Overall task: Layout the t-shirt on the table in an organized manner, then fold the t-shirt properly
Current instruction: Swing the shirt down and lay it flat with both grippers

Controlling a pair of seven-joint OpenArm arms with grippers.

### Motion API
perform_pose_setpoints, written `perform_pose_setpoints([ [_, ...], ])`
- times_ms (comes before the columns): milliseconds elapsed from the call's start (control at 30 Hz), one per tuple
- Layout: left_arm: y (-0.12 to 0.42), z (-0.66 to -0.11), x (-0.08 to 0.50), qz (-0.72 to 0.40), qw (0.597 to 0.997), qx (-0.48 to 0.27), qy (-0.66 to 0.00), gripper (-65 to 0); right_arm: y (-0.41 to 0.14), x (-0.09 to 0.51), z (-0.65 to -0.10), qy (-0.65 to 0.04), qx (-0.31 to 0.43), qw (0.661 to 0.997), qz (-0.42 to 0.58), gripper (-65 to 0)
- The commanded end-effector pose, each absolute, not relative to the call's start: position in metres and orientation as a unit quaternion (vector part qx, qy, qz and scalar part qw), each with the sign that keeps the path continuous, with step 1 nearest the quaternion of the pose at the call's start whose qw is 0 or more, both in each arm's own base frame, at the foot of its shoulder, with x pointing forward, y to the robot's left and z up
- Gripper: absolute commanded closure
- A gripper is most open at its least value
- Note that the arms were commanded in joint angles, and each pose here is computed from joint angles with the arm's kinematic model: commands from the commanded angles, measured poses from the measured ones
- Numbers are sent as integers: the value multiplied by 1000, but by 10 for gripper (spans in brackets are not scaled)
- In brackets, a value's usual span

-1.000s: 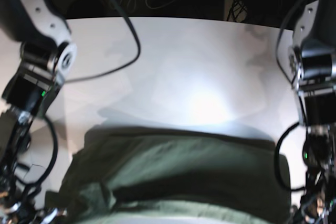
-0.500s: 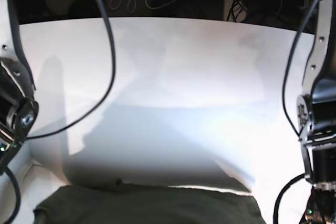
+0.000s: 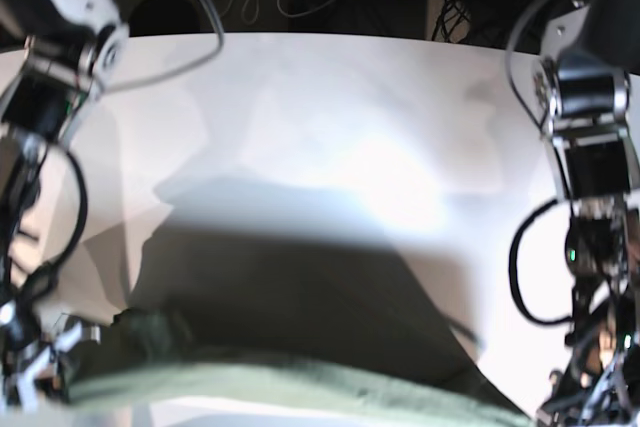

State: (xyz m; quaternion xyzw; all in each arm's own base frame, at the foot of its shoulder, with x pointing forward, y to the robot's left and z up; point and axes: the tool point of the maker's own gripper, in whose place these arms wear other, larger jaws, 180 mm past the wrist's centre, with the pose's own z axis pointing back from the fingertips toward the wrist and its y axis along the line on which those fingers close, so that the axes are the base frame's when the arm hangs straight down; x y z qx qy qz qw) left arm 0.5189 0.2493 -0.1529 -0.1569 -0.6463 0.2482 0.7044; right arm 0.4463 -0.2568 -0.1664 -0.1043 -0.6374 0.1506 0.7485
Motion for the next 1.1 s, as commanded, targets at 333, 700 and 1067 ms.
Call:
perform_pose_setpoints([
  [333, 306, -250, 389, 338, 712, -148, -597, -4, -256, 326, -244, -580, -116, 799, 112, 0],
  [700, 336, -325, 290, 399, 749, -102, -519, -4, -265, 238, -320, -476, -110, 870, 65, 0],
  [1067, 339, -374, 232, 415, 788, -66, -451, -4, -260, 195, -356, -416, -92, 903, 64, 0],
])
